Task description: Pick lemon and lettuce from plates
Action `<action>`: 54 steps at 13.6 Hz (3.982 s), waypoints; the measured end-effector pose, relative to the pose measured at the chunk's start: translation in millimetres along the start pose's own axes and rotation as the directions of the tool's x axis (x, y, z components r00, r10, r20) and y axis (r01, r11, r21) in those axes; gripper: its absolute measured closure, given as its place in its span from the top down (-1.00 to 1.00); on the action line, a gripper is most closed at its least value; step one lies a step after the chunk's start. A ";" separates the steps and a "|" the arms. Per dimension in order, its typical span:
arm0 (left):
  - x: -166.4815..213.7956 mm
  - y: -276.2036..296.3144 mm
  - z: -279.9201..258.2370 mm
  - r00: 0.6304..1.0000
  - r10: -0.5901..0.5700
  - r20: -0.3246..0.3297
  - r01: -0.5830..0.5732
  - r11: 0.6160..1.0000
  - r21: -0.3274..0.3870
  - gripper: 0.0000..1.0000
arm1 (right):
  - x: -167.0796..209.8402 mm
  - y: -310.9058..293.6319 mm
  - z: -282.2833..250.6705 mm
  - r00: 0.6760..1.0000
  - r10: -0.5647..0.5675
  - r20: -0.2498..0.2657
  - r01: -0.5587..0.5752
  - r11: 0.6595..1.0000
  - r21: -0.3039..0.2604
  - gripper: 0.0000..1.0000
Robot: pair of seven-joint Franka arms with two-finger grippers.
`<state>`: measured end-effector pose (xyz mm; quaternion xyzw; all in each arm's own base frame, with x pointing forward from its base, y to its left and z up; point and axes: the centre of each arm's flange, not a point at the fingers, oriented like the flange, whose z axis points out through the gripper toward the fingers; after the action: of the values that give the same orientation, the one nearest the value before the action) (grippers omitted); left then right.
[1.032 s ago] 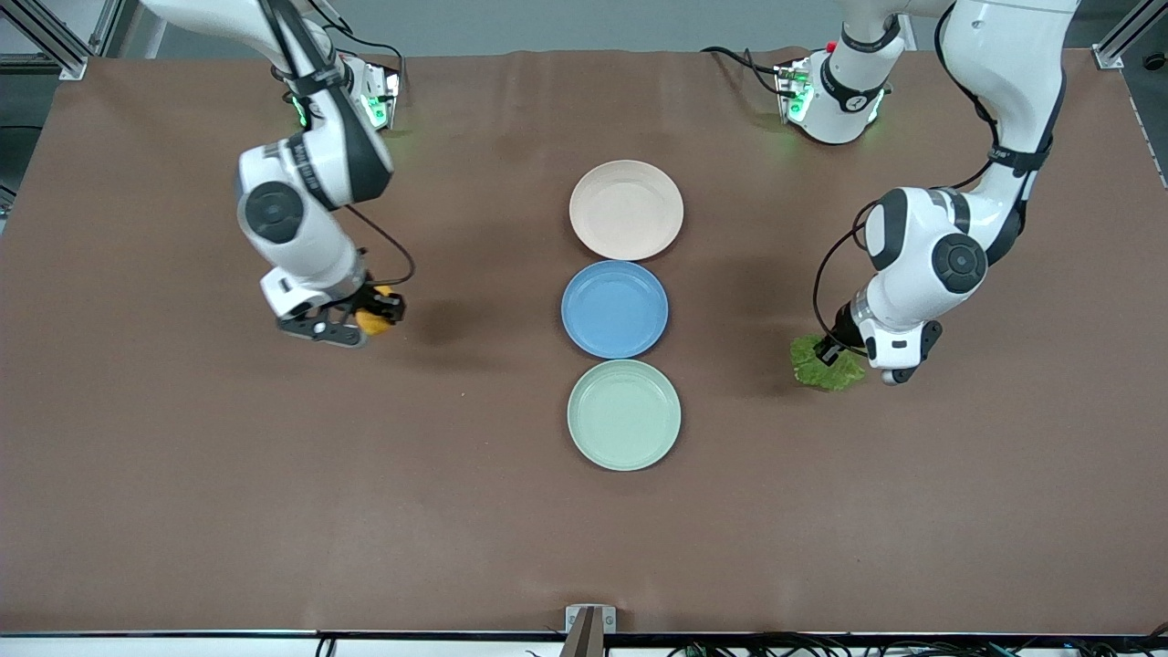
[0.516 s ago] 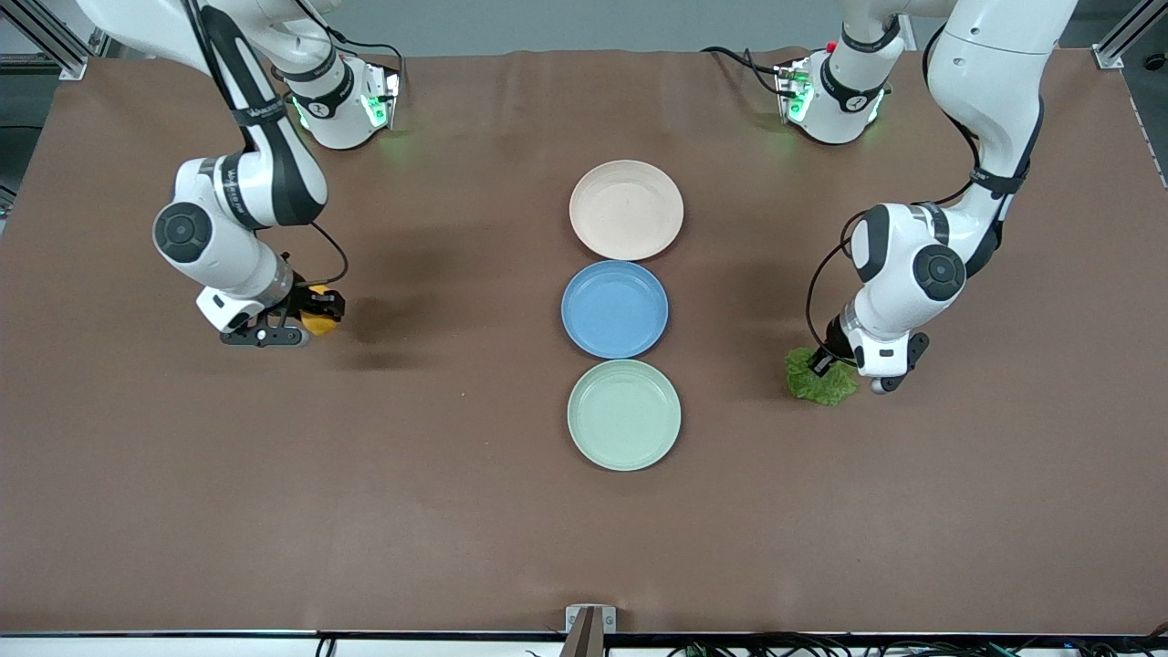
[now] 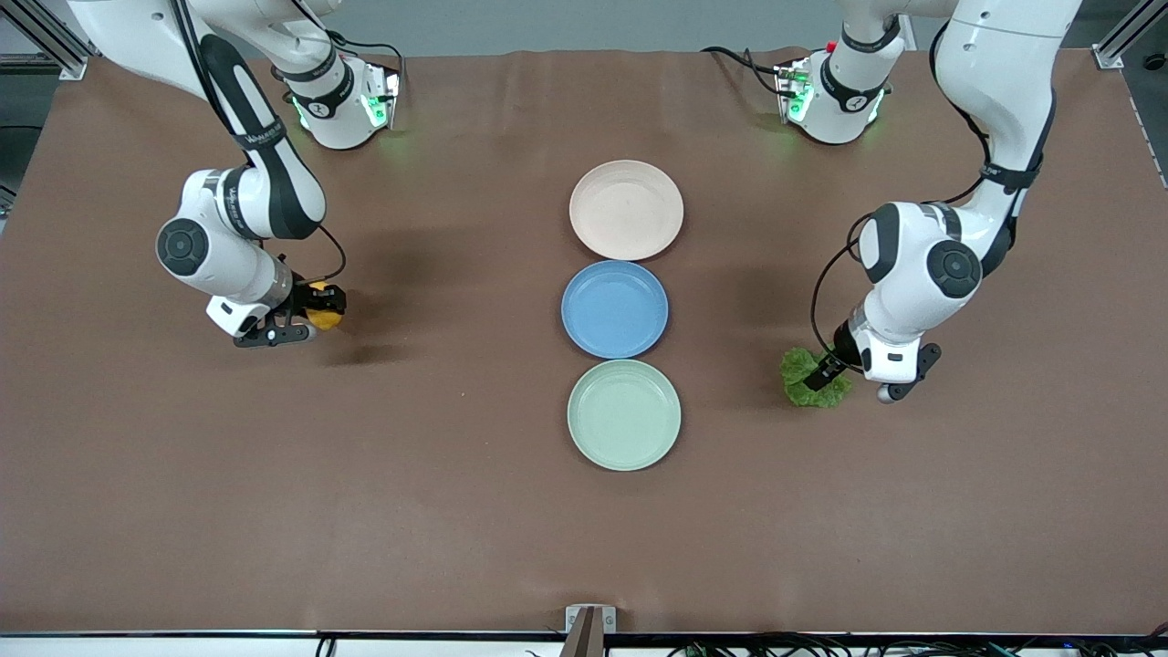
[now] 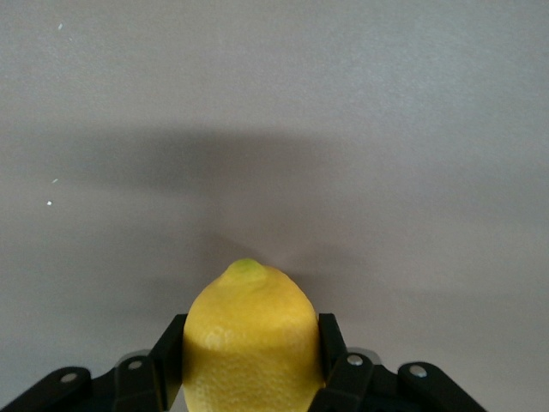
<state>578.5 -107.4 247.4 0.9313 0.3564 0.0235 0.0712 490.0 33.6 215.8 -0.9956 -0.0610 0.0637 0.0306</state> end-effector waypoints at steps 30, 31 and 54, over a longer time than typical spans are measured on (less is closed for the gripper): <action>26.5 -11.7 -408.0 0.766 0.640 0.062 -0.643 0.764 0.056 1.00 | 87.8 81.5 -214.7 0.993 0.075 0.086 -0.078 0.996 0.033 1.00; 26.5 -10.9 -410.3 0.765 0.641 0.057 -0.644 0.763 0.055 1.00 | 88.0 93.0 -225.2 0.994 0.091 0.064 -0.093 0.995 0.029 1.00; 29.1 -11.8 -414.2 0.769 0.638 0.050 -0.640 0.767 0.055 1.00 | 45.0 61.9 -370.5 0.989 0.144 -0.024 -0.145 0.987 -0.071 1.00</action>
<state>553.2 -31.3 655.0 0.9991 0.0182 0.0210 0.0321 589.9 -41.8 572.8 -0.9984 0.0093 0.0543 -0.0095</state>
